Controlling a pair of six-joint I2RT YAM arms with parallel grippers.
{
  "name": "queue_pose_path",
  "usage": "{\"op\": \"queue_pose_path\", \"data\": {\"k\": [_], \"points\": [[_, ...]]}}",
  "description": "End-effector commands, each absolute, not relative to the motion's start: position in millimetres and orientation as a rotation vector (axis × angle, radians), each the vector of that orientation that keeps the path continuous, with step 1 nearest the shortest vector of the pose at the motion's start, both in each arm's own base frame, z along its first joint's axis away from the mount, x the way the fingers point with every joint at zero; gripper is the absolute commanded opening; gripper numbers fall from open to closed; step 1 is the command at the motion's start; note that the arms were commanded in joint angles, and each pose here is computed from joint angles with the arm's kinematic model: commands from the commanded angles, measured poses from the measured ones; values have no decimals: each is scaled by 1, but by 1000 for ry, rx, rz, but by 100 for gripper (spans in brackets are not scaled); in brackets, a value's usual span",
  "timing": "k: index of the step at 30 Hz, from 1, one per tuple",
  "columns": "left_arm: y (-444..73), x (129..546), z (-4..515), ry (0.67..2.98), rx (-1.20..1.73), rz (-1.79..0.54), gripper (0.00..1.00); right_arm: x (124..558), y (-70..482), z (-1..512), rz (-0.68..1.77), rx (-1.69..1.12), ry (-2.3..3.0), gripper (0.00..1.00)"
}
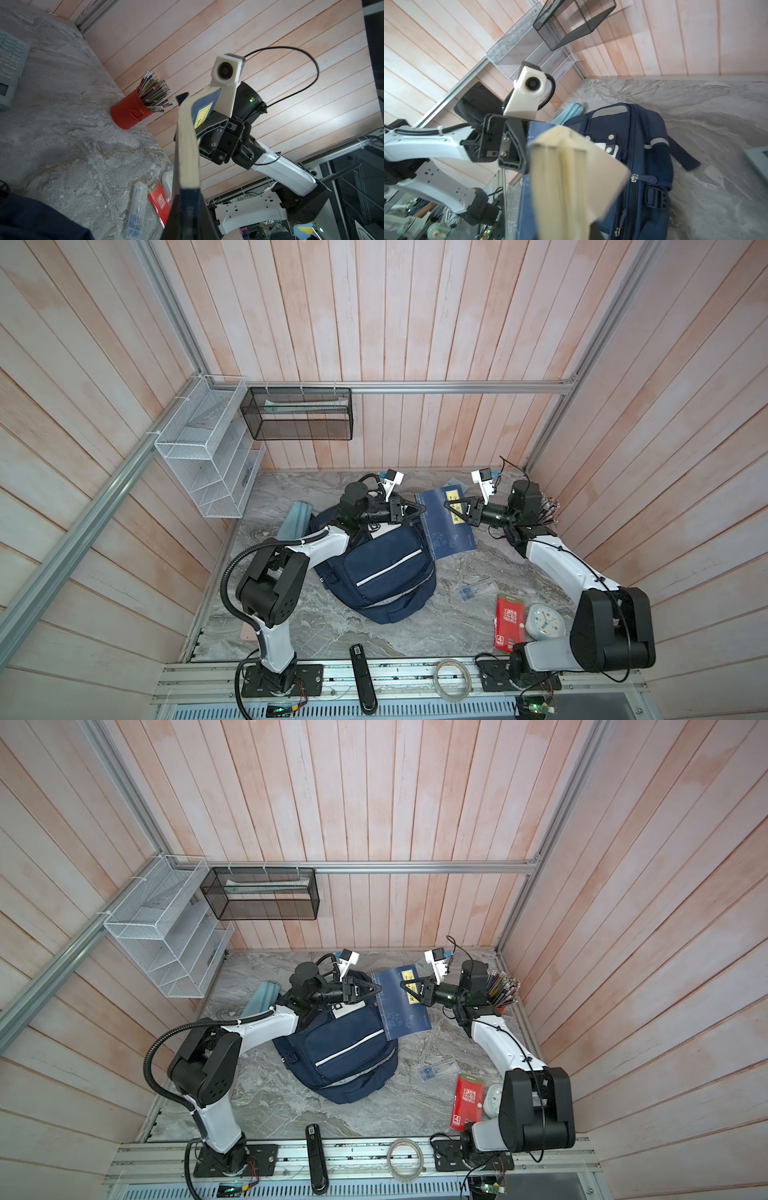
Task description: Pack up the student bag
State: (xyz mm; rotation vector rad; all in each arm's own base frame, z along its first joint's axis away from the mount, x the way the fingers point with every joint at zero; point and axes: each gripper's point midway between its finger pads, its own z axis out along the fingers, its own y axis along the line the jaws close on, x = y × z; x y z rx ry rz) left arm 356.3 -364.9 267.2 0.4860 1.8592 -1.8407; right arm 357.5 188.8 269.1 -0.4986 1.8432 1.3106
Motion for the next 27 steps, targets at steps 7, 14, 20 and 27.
{"op": "queue_pose_path", "data": {"k": [7, 14, 20, 27], "points": [[-346, 370, 255, 1924, 458, -1612, 45, 361, 181, 280, 1193, -402, 1844, 0], [-297, 375, 178, 2244, 421, -830, 63, 378, 129, 267, 908, -50, 1930, 0], [-311, 308, 114, 2369, 763, -397, 56, 370, 109, 267, 933, 93, 1906, 0], [-325, 274, 86, 2402, 840, -415, 55, 366, 111, 268, 947, 80, 1911, 0]]}}
